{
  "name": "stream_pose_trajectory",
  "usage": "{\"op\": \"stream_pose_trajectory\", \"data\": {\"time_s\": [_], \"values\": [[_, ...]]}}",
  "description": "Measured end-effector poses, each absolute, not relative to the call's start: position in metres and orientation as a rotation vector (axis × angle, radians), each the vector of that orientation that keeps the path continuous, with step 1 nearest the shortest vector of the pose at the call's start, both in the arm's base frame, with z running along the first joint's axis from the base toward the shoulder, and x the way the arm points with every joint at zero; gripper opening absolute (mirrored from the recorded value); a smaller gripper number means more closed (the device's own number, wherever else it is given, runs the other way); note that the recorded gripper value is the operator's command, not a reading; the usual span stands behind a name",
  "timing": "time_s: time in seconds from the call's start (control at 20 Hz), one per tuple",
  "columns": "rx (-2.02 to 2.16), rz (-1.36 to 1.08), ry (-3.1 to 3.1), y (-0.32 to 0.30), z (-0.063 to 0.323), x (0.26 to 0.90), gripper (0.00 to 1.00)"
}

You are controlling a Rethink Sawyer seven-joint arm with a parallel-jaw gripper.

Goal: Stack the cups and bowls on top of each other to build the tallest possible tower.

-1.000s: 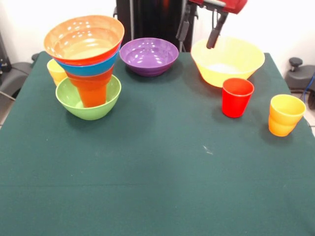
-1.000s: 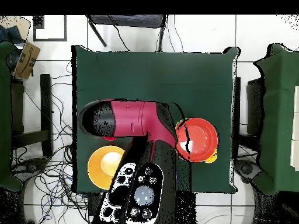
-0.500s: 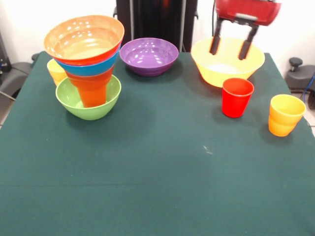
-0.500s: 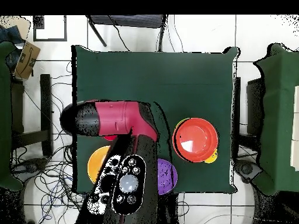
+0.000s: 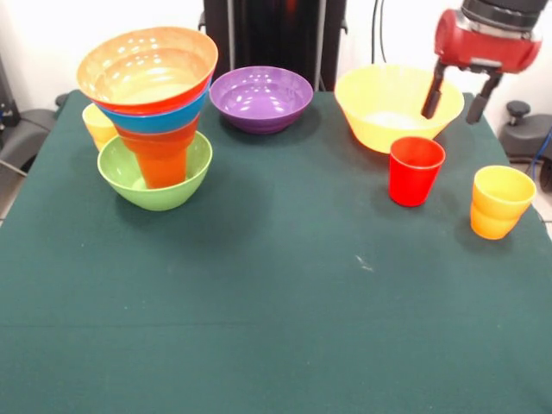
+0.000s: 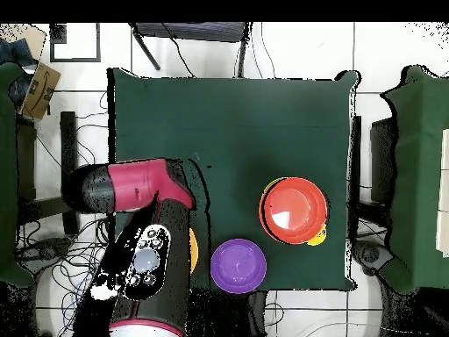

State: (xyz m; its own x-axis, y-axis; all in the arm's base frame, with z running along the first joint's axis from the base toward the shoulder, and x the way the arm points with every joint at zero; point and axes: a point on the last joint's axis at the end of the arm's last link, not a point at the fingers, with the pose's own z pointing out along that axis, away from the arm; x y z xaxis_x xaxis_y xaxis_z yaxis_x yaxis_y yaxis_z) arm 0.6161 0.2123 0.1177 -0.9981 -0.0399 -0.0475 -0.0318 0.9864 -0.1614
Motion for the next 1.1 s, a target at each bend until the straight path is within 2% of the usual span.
{"op": "stream_pose_trajectory", "data": {"time_s": [0.15,0.55,1.1], "values": [[-0.068,-0.290,3.104,0.234,0.094,0.600,1.00],[0.005,-0.452,3.133,0.243,0.063,0.577,1.00],[0.133,-0.624,3.168,0.224,0.060,0.575,1.00]]}}
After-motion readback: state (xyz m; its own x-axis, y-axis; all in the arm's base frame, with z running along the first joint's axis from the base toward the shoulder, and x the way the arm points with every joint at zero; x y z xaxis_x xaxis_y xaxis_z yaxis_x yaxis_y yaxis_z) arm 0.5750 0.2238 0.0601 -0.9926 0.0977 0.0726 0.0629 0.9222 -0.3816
